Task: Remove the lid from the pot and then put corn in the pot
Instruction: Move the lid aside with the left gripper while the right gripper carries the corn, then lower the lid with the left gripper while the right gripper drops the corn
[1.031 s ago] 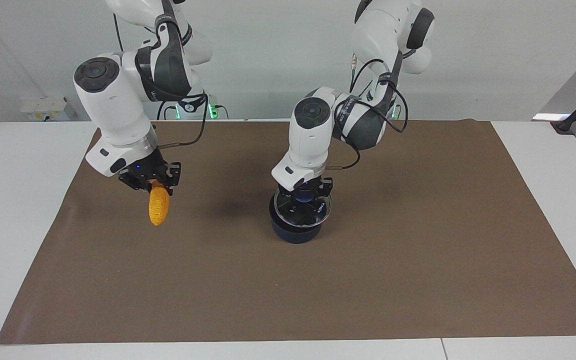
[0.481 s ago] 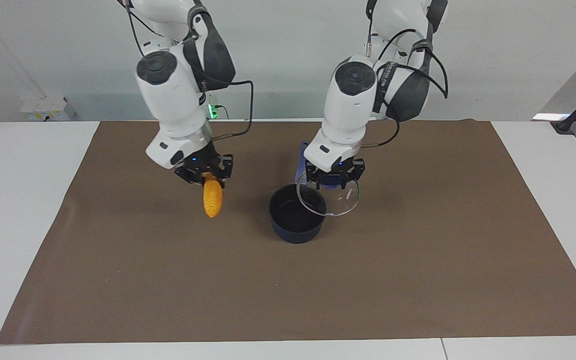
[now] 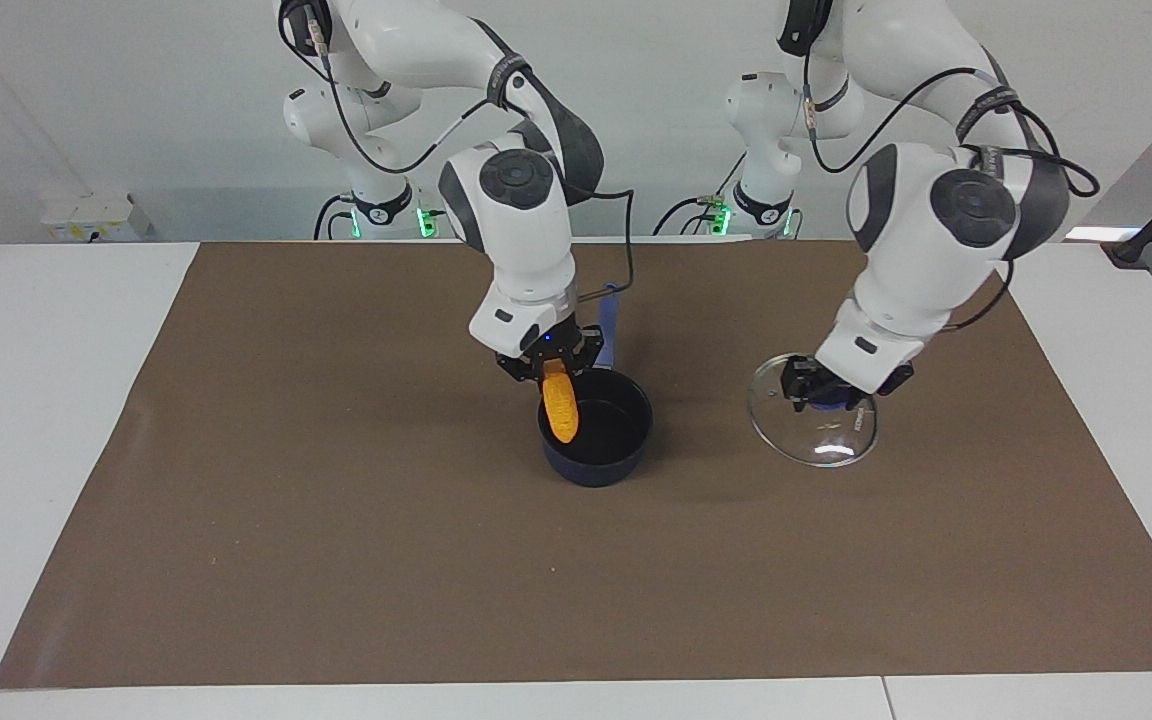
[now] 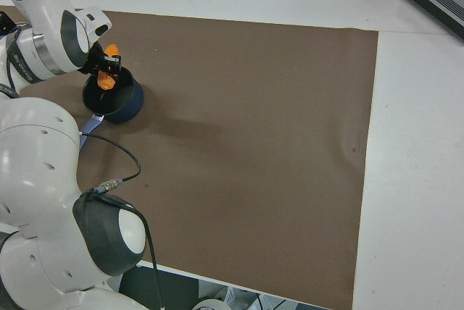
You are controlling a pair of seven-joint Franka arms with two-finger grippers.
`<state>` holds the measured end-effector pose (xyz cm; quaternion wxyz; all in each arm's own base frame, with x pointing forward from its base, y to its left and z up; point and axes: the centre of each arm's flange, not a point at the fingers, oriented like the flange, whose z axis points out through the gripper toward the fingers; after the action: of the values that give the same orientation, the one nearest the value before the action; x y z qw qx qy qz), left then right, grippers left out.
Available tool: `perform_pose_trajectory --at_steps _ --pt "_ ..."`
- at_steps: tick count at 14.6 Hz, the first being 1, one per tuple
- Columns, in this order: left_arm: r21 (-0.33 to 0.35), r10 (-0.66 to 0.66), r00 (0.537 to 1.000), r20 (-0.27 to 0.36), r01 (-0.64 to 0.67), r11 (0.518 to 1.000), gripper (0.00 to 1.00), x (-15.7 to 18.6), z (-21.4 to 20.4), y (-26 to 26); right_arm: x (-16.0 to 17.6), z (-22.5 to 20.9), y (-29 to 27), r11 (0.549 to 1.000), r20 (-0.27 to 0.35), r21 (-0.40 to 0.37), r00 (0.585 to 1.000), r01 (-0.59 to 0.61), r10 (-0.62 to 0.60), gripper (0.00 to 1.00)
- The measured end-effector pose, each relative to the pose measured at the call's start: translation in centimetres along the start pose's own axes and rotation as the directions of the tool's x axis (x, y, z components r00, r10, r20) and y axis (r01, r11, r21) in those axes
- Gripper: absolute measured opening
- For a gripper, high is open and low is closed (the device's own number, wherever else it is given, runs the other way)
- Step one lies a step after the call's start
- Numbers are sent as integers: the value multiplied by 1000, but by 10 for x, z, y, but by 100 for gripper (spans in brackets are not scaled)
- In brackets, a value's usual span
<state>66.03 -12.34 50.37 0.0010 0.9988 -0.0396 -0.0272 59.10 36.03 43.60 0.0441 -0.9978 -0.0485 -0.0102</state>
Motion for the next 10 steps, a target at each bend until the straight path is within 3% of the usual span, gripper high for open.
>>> perform_pose_trajectory --at_steps 2,5,7,10 --pt "-6 15 1000 5 -15 1000 67 3 8 -61 2 17 -14 1000 -7 1 1000 -10 10 41" --pt "-7 13 999 -41 -13 1000 67 -3 42 -128 1 26 -30 1000 -39 17 999 10 -9 41" --pt "-6 -9 998 -59 9 1000 67 -14 74 -148 -5 33 -46 999 -48 23 998 32 -31 41" --pt "-10 -27 999 -31 27 1000 67 -30 108 -158 -6 53 -47 999 -70 29 997 38 -36 41"
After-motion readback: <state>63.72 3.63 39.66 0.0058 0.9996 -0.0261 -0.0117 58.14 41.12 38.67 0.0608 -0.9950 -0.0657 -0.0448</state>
